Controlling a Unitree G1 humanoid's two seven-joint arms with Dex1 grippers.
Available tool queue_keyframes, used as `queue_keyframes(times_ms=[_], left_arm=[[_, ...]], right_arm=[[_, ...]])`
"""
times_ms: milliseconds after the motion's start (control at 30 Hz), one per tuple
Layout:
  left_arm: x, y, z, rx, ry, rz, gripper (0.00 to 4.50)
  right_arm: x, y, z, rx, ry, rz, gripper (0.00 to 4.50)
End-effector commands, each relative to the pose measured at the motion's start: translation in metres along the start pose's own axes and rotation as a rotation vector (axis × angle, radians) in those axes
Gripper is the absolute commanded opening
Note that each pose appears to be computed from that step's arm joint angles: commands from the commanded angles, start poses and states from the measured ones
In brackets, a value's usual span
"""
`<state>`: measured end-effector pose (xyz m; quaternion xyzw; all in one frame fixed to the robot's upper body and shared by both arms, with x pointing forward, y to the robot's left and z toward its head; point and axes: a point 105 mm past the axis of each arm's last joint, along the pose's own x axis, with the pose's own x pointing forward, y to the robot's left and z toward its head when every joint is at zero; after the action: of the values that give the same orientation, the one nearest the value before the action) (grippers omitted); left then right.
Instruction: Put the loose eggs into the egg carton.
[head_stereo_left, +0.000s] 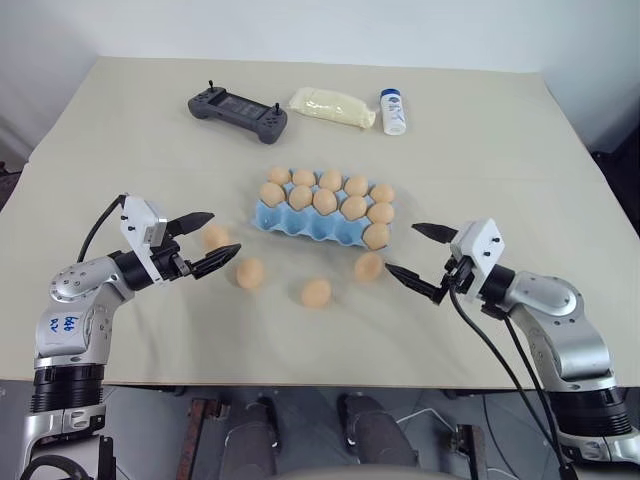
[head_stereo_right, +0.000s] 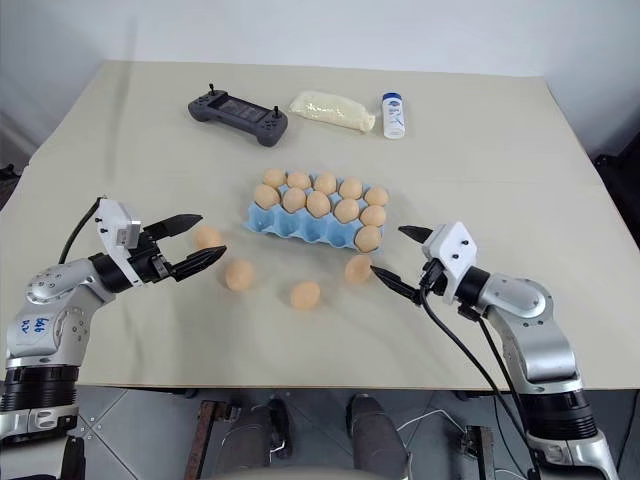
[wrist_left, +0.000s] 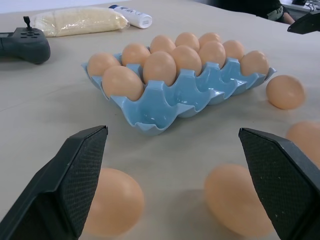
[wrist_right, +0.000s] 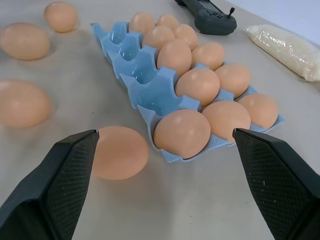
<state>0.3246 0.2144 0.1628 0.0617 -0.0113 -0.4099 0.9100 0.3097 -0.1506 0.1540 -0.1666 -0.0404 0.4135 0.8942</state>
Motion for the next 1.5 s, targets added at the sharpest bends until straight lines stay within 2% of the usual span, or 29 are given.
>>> queue_keyframes(times_ms=[33, 533, 867, 1067, 1333, 1500], left_arm=[[0.001, -0.001, 0.013, 0.024, -0.046, -0.009, 4.47], [0.013, 0.005, 0.020, 0.058, -0.004, 0.020, 4.47], [0.013, 0.003, 0.020, 0.061, -0.045, -0.063, 4.47], [0.010, -0.002, 0.016, 0.055, -0.042, -0.129, 4.47], [0.002, -0.015, 0.009, 0.066, -0.021, -0.204, 4.47], [-0.005, -0.025, 0.013, 0.017, -0.076, -0.259, 4.47]], right_arm=[[0.002, -0.002, 0.011, -0.040, -0.038, -0.007, 4.50], [-0.004, -0.010, 0.016, -0.029, -0.034, -0.041, 4.50], [-0.063, 0.020, 0.007, 0.083, 0.159, 0.088, 4.50], [-0.078, 0.036, 0.007, 0.113, 0.231, 0.159, 4.50], [-0.041, 0.046, 0.022, 0.127, 0.153, 0.222, 4.50], [-0.013, 0.053, 0.025, 0.136, 0.089, 0.261, 4.50]])
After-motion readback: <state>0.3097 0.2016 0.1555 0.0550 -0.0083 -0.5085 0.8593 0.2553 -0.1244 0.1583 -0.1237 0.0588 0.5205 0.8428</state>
